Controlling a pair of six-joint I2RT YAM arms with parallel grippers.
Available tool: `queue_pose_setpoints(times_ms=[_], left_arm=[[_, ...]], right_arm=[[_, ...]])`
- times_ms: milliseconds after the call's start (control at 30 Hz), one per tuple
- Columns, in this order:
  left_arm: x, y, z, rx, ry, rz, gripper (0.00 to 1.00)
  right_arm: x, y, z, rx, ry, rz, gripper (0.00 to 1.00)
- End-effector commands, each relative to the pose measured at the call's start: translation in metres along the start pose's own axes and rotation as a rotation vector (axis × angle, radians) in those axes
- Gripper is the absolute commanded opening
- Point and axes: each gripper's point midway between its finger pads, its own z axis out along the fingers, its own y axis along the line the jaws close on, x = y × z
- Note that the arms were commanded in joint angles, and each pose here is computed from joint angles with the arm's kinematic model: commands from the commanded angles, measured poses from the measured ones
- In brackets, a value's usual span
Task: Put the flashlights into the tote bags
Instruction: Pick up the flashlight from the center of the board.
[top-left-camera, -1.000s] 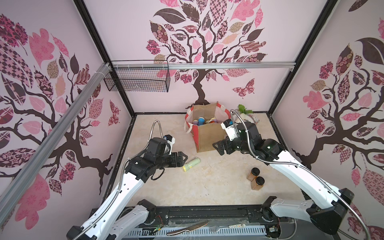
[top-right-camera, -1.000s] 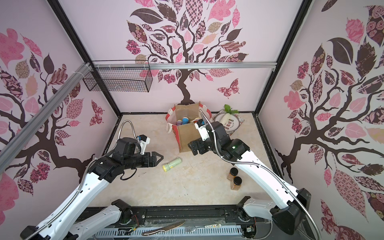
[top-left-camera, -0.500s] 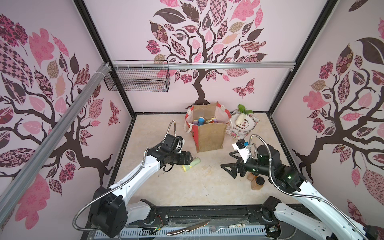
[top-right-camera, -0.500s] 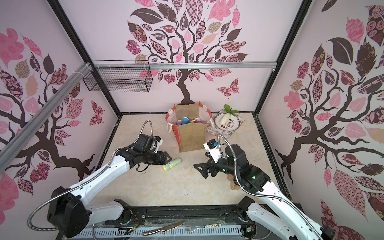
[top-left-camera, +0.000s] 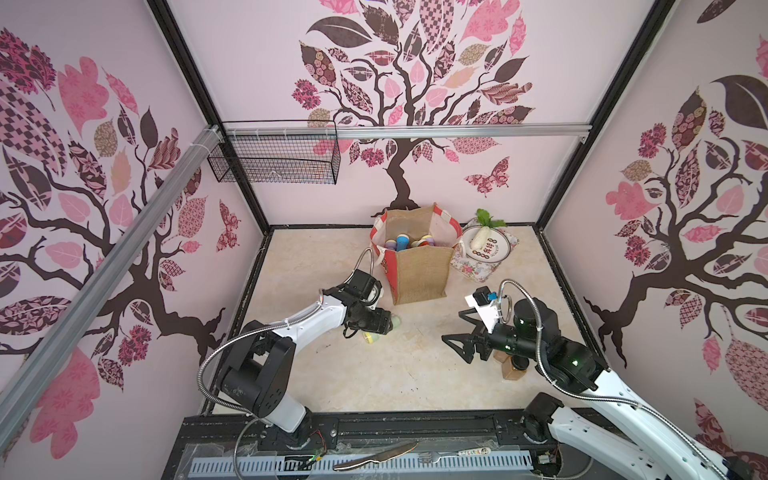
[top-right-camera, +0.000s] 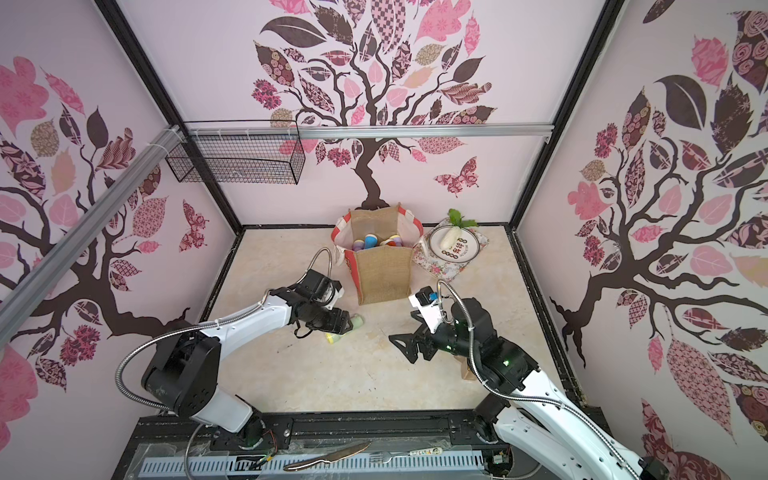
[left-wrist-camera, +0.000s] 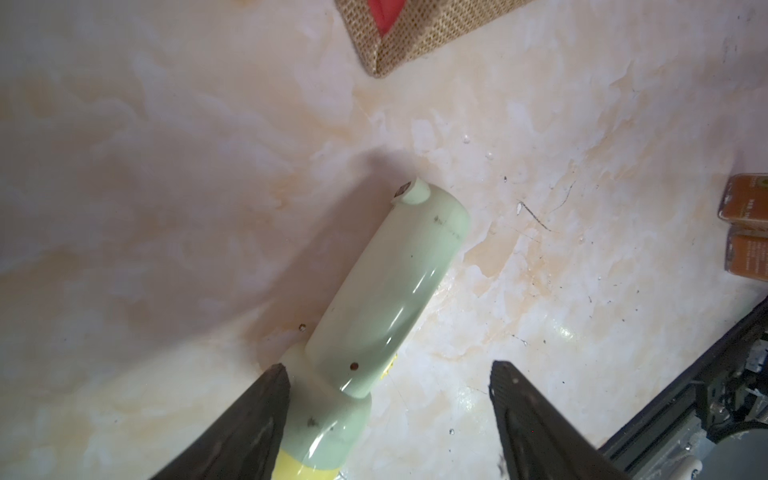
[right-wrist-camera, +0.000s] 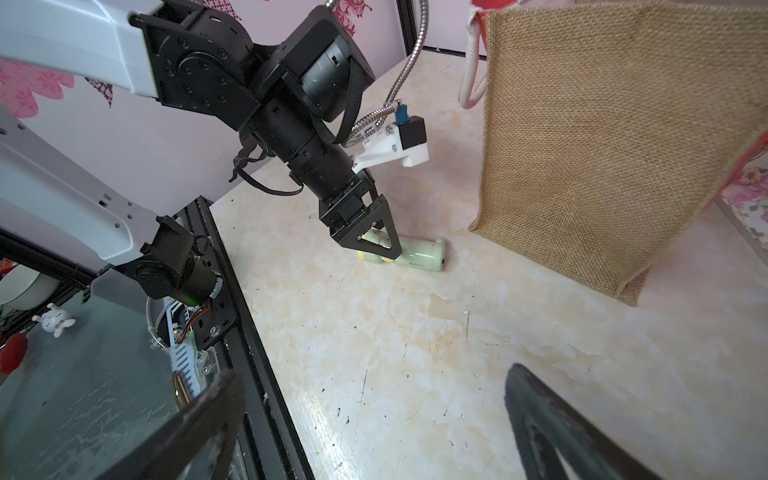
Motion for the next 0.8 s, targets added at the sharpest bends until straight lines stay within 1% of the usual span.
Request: queue_pose_setpoints(times_ms=[0,167,267,500,633,767], left_arm=[[-0.029,-0.012,-0.004,0.011,-0.062,0.09,0.78],[-0.029,-0.007,0.006,-0.014,-0.046,0.121,0.76],[-0.026,-0.005,0.013,-0.032,-0.028,0.138,0.74],[-0.023,-0.005,0.031,-0.041,-0.015,0.142,0.64],[-0.023,-0.006,0.036,-0.067,-0.011,0.143,0.53],[-0.018,-0.006,0.038,-0.089,-0.008,0.14,0.49]], right_arm=[[-0.02,0.002,-0.002,0.005,-0.05,-0.03,1.0],[-0.027,0.001,-0.001,0.014,-0.062,-0.01,1.0],[-0.033,0.0,-0.006,0.025,-0.098,0.007,1.0],[-0.033,-0.001,-0.007,0.035,-0.106,0.028,1.0],[-0.032,-0.004,-0.01,0.055,-0.116,0.037,1.0],[-0.032,-0.006,-0.015,0.072,-0.12,0.03,1.0]])
